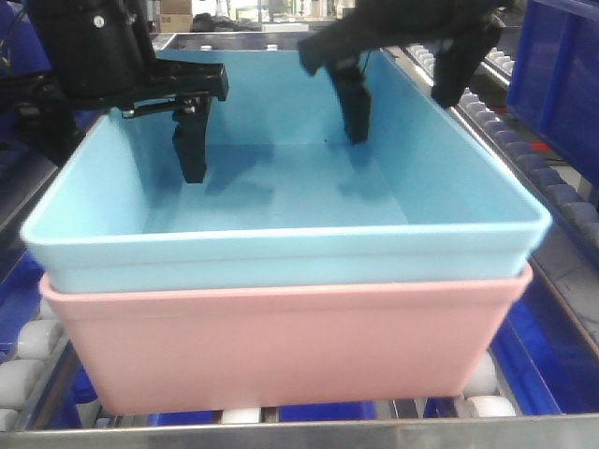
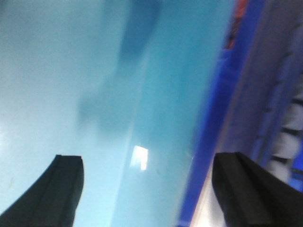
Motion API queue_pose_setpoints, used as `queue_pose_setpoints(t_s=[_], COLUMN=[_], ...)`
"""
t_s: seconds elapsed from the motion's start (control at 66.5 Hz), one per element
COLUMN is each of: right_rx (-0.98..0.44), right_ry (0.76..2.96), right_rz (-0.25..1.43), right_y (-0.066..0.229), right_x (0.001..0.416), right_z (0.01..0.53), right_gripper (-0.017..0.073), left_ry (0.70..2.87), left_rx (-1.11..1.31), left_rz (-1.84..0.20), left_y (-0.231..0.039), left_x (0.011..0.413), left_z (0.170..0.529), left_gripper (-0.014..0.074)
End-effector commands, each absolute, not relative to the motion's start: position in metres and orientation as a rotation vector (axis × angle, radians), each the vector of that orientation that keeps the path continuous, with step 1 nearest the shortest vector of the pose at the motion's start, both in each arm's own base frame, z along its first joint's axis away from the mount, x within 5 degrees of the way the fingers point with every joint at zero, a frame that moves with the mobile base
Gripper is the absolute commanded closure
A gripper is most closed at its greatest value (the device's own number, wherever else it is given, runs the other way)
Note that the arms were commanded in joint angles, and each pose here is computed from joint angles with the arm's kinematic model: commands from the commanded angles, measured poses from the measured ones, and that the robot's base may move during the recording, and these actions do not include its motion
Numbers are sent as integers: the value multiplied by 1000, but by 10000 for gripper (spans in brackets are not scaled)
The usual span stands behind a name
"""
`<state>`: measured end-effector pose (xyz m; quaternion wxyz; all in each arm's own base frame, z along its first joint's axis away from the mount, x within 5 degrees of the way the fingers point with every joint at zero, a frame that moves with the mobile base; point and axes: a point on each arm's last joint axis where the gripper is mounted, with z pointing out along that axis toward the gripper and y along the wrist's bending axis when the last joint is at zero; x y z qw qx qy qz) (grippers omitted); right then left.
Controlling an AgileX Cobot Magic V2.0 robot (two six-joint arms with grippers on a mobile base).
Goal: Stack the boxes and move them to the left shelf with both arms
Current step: 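Lower the stacked bins onto the roller shelf and open both grippers, then lift both grippers up and away from the light-blue bin's rims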
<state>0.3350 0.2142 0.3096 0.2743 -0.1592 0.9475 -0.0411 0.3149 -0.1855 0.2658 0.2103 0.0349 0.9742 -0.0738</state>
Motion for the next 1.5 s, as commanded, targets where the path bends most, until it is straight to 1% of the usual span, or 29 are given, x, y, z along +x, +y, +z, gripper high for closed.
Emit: queue_pose_setpoints(t_s=[0.0, 0.15, 0.225, 0.301, 0.361, 0.391, 0.406, 0.466, 0.496, 0.511, 0.541, 0.586, 0.646, 0.691, 0.917, 1.097, 1.308, 1.488], right_rx=[-405, -383, -372, -362, -356, -355, -354, -358, -364, -368, -376, -389, -408, -422, -462, -449, -421, -400], right_ry=[2405, 2373, 2361, 2356, 2352, 2345, 2341, 2325, 2314, 2304, 2297, 2281, 2254, 2241, 2111, 1963, 1836, 1765], right_rz=[-99, -77, -69, -64, -61, -56, -53, -41, -34, -27, -21, -8, 16, 29, 129, 216, 276, 305], right_y=[200, 191, 187, 183, 179, 177, 176, 172, 170, 170, 168, 166, 162, 158, 131, 99, 65, 39], right_x=[323, 312, 306, 300, 295, 292, 291, 286, 282, 281, 278, 274, 266, 259, 215, 167, 119, 83], right_z=[360, 379, 387, 395, 400, 402, 403, 404, 404, 403, 401, 397, 391, 386, 374, 377, 367, 340], right_gripper=[-31, -29, 17, 125, 256, 317, 361, 468, 524, 521, 501, 505, 506, 506, 506, 506, 506, 506], left_ry=[2585, 2514, 2483, 2450, 2422, 2408, 2400, 2380, 2371, 2367, 2358, 2354, 2347, 2338, 2262, 2158, 2013, 1929], left_rx=[101, 101, 101, 112, 121, 128, 131, 156, 176, 184, 201, 220, 243, 263, 402, 585, 751, 857], left_rz=[-270, -299, -318, -343, -364, -376, -382, -392, -387, -385, -379, -380, -395, -409, -470, -491, -556, -570], left_y=[-182, -173, -169, -167, -166, -166, -165, -165, -166, -166, -167, -168, -170, -172, -181, -186, -184, -175], left_x=[307, 293, 285, 274, 266, 262, 259, 250, 246, 244, 242, 238, 232, 227, 197, 163, 126, 103], left_z=[309, 335, 349, 361, 371, 376, 378, 383, 383, 383, 382, 379, 374, 370, 363, 362, 365, 363], left_gripper=[90, 94, 111, 165, 223, 274, 296, 391, 455, 496, 550, 622, 592, 603, 603, 602, 602, 603])
